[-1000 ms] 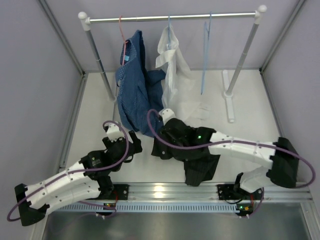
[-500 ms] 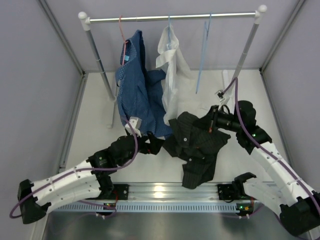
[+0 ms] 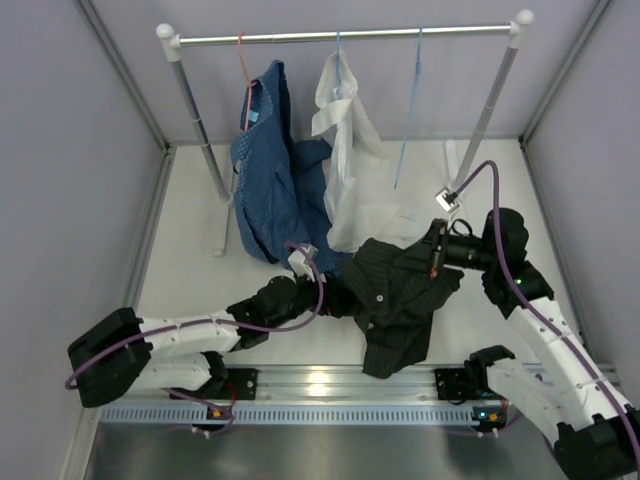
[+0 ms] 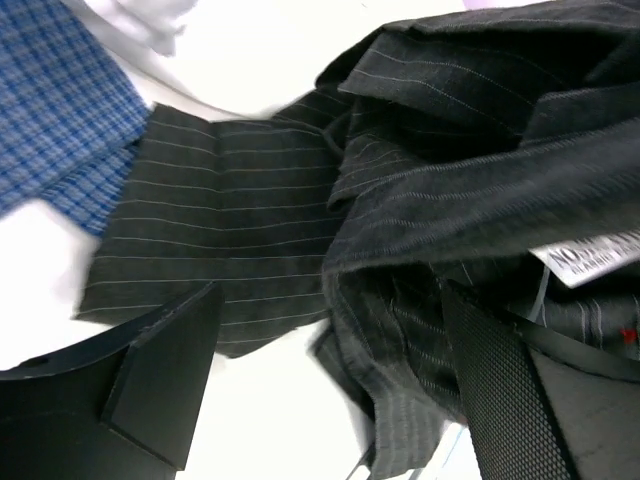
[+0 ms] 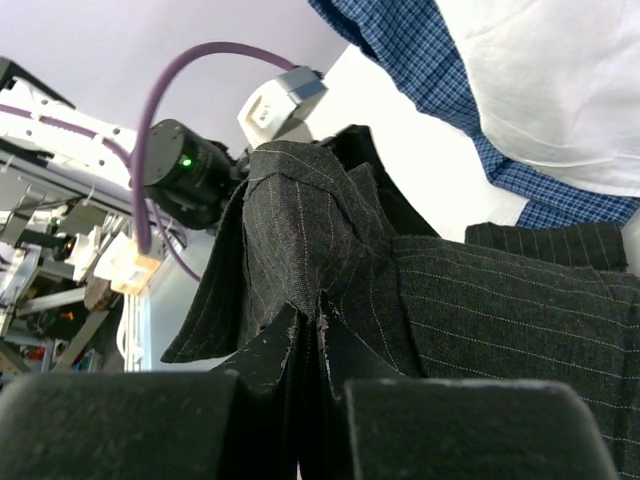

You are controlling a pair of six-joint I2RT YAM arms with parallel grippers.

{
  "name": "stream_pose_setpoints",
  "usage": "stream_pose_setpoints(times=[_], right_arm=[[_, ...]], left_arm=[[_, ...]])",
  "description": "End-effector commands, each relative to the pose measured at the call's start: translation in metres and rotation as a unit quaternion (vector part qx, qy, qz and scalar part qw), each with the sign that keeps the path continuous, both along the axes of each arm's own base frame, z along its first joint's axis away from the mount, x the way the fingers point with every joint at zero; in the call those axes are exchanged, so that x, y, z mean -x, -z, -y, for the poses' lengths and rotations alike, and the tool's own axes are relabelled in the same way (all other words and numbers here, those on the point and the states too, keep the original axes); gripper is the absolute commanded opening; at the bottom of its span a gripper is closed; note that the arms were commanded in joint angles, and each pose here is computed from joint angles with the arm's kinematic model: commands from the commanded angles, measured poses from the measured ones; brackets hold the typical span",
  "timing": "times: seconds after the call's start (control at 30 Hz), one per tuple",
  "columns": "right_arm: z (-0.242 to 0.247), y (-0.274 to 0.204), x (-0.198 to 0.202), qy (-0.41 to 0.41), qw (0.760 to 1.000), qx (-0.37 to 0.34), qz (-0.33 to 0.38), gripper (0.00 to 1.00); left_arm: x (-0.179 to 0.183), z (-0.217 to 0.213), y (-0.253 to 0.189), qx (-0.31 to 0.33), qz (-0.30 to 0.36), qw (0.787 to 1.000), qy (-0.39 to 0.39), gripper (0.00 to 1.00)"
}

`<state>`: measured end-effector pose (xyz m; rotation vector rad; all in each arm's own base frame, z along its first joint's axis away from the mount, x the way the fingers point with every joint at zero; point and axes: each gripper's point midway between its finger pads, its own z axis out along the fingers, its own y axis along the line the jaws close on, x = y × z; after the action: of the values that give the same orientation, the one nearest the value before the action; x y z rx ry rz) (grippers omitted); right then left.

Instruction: Place the shirt on the hanger

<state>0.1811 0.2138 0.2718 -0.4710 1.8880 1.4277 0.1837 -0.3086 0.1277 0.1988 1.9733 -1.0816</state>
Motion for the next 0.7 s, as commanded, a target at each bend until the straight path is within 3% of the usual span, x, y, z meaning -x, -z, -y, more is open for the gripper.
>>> stream_pose_setpoints(times=[0.0, 0.17, 0.4, 0.43, 0.47, 0.53, 0.57, 0.67], right_arm=[[0.001, -0.046, 0.007, -0.023, 0.994, -0.026, 0.100, 0.00], [0.004, -0.063, 0.016, -0.024, 0.990, -0.032, 0.137, 0.00], [0.002, -0.079, 0.025, -0.042, 0.986, -0.062, 0.147, 0.00], [0.001, -0.076, 0.025, -0.044, 0.987, -0.065, 0.142, 0.00], [0.001, -0.076, 0.025, -0.044, 0.987, -0.066, 0.142, 0.00], [0.002, -0.072, 0.021, -0.035, 0.988, -0.062, 0.139, 0.00], [0.002, -0.069, 0.020, -0.031, 0.988, -0.059, 0.136, 0.02], [0.011, -0.053, 0.000, 0.025, 0.993, -0.023, 0.113, 0.12]], left_arm=[[0.002, 0.024, -0.045, 0.111, 0.011, 0.993, 0.024, 0.92], [0.004, 0.041, -0.039, 0.144, -0.016, 0.988, 0.042, 0.88], [0.001, 0.051, -0.041, 0.202, -0.015, 0.978, 0.047, 0.67], [0.007, 0.056, -0.042, 0.207, -0.013, 0.976, 0.070, 0.61], [0.007, 0.057, -0.044, 0.213, -0.008, 0.974, 0.074, 0.36], [0.008, 0.058, -0.043, 0.217, -0.008, 0.973, 0.076, 0.15], [0.007, 0.057, -0.042, 0.210, -0.004, 0.975, 0.074, 0.07], [-0.008, 0.039, -0.022, 0.131, 0.000, 0.991, 0.016, 0.00]])
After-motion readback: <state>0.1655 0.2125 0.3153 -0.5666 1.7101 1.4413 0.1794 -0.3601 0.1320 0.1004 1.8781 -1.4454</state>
